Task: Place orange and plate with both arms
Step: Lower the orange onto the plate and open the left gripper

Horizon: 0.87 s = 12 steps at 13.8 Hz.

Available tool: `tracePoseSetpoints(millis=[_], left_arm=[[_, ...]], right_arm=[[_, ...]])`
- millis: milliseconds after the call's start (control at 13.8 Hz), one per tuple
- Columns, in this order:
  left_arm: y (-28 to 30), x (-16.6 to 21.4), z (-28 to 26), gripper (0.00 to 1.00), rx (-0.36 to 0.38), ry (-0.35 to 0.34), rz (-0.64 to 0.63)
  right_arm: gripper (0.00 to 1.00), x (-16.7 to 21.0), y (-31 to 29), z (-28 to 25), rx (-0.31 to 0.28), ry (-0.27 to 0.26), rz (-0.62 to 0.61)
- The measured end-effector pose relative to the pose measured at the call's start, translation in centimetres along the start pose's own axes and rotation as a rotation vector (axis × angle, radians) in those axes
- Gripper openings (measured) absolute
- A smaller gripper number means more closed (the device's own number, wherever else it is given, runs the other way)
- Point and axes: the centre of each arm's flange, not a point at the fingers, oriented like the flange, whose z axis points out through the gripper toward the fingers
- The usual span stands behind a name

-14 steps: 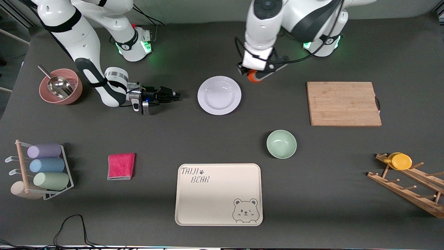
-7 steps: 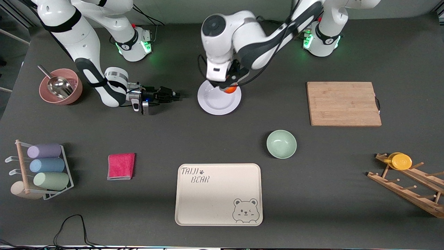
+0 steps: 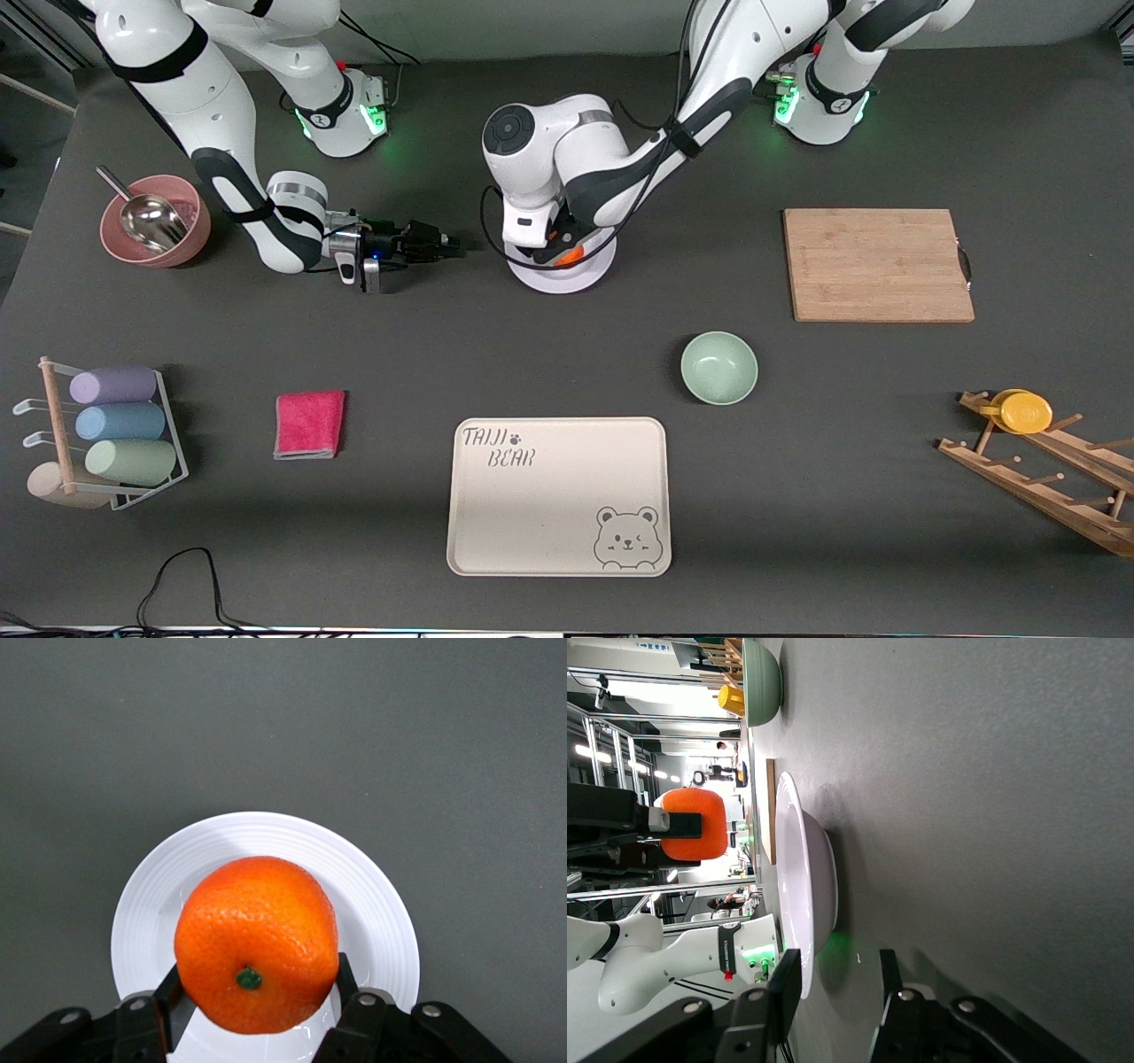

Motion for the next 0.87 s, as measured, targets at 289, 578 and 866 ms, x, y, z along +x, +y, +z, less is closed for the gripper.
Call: tracePoseSetpoints(millis=[289, 578, 866], left_arm=[[0.2, -3.4, 2.1, 0.65, -0.008, 0.029, 0.080], [-0.3, -5.9, 5.5, 0.65, -0.015, 0.077, 0.135], [-1.0, -6.9, 7.1, 0.65, -0.009, 0.109, 0.140]], right_arm=[[0.43, 0.0, 0.0, 0.0, 0.000, 0.000, 0.000], [0.43, 0.0, 0.0, 0.0, 0.000, 0.000, 0.000], [0.43, 0.0, 0.0, 0.0, 0.000, 0.000, 0.000]])
